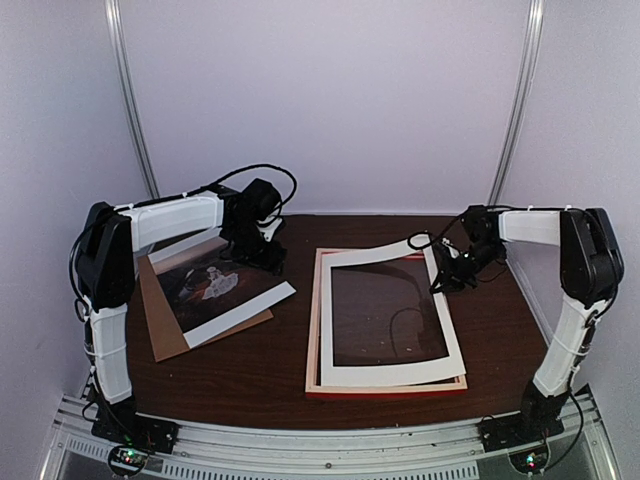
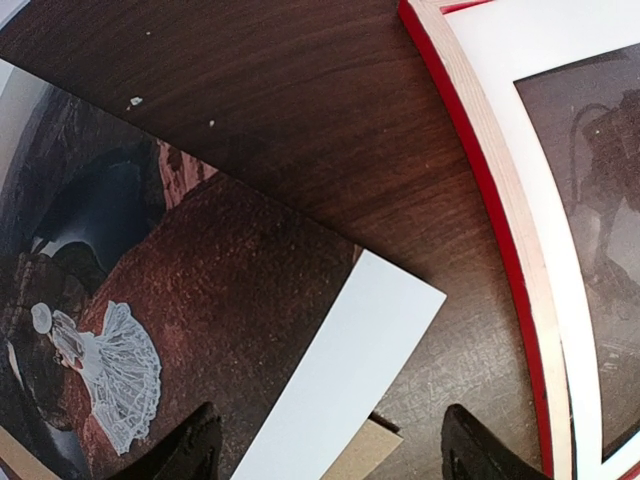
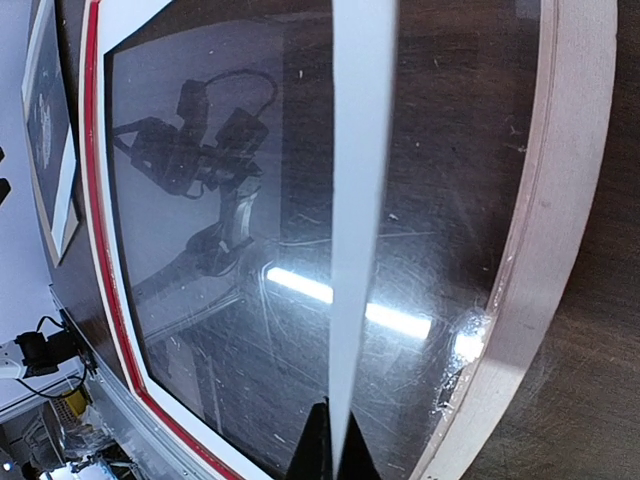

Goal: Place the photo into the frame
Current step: Place the mat board on the glass panel.

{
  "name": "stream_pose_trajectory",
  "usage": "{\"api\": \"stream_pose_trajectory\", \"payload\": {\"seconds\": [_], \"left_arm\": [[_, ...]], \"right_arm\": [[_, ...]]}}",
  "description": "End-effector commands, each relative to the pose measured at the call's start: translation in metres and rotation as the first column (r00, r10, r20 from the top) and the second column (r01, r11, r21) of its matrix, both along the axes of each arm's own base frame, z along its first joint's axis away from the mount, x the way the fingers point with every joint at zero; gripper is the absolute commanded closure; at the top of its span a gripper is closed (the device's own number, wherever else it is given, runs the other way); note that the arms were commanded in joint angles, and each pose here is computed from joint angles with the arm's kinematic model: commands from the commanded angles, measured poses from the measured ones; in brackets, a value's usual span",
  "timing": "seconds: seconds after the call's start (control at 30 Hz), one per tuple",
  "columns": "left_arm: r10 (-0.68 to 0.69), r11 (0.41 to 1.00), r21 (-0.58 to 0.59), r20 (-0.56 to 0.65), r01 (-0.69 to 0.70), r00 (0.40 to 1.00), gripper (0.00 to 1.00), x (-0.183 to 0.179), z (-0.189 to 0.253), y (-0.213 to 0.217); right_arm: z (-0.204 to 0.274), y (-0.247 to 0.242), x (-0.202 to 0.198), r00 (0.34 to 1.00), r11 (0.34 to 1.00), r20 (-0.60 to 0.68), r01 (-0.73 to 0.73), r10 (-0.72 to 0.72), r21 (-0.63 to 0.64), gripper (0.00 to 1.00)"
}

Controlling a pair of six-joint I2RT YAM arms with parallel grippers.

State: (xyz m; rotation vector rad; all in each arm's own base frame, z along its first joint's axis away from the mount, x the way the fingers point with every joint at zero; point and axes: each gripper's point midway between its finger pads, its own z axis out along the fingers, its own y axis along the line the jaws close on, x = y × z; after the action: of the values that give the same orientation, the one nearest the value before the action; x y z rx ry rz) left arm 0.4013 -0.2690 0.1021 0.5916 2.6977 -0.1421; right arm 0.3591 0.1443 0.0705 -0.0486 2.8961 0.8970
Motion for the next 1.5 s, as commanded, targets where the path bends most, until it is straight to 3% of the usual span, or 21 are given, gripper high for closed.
{"api": "stream_pose_trajectory", "payload": {"seconds": [0.0,0.83,1.47], "left_arm": [[0.009,1.0,-0.016,0.042,-0.008,0.999,0.24,0.005,0.014,0.002],[0.006,1.0,-0.016,0.04,-0.006,0.999,0.24,0.006,0.013,0.001],[0.017,1.0,-0.013,0.035,-0.017,0.999,0.24,0.002,0.012,0.004]], "right_arm": [[0.005,0.007,0.012,0.999,1.0,0.033,0.004,-0.005,0.016,1.0],[0.015,-0.006,-0.011,0.998,0.998,0.038,0.053,-0.052,-0.041,1.0],[-0.005,0.014,-0.009,0.999,0.999,0.011,0.044,-0.044,0.002,0.98]]}}
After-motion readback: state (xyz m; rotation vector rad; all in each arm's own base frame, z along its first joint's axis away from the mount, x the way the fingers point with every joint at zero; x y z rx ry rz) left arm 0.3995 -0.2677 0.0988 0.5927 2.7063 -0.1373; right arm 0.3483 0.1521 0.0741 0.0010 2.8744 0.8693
